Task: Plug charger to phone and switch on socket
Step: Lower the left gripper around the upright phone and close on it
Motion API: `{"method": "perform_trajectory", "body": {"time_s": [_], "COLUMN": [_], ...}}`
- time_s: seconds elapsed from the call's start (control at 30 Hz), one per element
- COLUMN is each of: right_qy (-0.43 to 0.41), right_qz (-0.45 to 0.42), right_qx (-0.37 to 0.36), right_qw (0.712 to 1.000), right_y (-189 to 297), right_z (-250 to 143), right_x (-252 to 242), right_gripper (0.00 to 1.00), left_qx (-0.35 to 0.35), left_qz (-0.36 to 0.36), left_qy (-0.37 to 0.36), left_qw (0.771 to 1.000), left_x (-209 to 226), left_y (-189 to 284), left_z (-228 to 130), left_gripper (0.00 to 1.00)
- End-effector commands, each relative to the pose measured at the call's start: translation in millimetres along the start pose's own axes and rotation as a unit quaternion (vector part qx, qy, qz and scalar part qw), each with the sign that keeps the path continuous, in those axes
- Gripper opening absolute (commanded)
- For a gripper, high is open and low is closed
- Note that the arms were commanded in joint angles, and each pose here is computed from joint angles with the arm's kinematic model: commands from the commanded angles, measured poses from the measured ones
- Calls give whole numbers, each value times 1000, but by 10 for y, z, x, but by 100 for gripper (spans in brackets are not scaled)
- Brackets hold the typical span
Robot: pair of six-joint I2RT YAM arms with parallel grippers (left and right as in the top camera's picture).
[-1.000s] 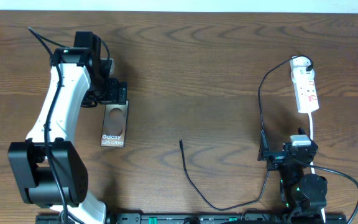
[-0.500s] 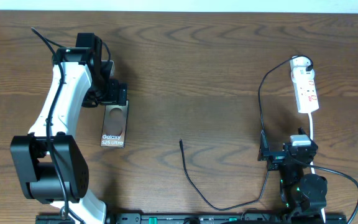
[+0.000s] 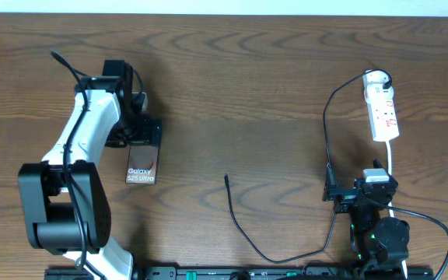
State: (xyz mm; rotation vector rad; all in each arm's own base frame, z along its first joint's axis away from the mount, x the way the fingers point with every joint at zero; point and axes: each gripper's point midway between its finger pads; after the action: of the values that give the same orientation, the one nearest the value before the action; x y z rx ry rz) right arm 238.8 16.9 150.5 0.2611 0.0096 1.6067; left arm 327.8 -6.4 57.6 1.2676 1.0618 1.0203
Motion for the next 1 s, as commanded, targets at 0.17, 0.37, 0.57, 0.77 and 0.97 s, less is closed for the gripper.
{"method": "perform_trajectory", "body": {"time_s": [0.17, 0.37, 0.57, 0.77, 0.97], "right_qy": [6, 6, 6, 6, 6], "right_qz": [-1, -1, -1, -1, -1], "right_qx": [1, 1, 1, 1, 2], "right_qw": [1000, 1000, 1000, 1000, 1000], "right_y": [-2, -2, -2, -2, -2], "right_z": [-12, -12, -12, -12, -14], "right_x": [-7, -7, -7, -7, -7], "right_gripper": [99, 99, 99, 99, 99], "left_qx": [14, 16, 11, 7, 9], "left_qz": [-2, -3, -1, 0, -1], "left_qy": [-2, -2, -7, -7, -7], "left_qw": [1000, 1000, 1000, 1000, 1000], "left_x": [-10, -17, -15, -10, -14], "left_y": [-234, -334, -339, -344, -375], "left_z": [-118, -168, -145, -125, -149], "left_gripper": [97, 97, 97, 97, 97]}}
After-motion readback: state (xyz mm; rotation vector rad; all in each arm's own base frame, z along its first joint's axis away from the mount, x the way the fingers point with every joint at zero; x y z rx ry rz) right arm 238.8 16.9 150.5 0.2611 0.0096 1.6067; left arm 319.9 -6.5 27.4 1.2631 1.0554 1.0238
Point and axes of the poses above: each gripper's point midway between its finger pads, its own y axis back along the fingers, its own x axis along the line the jaws close on, z = x × y, and after that the axes turned 12 degrees about -y, right-handed
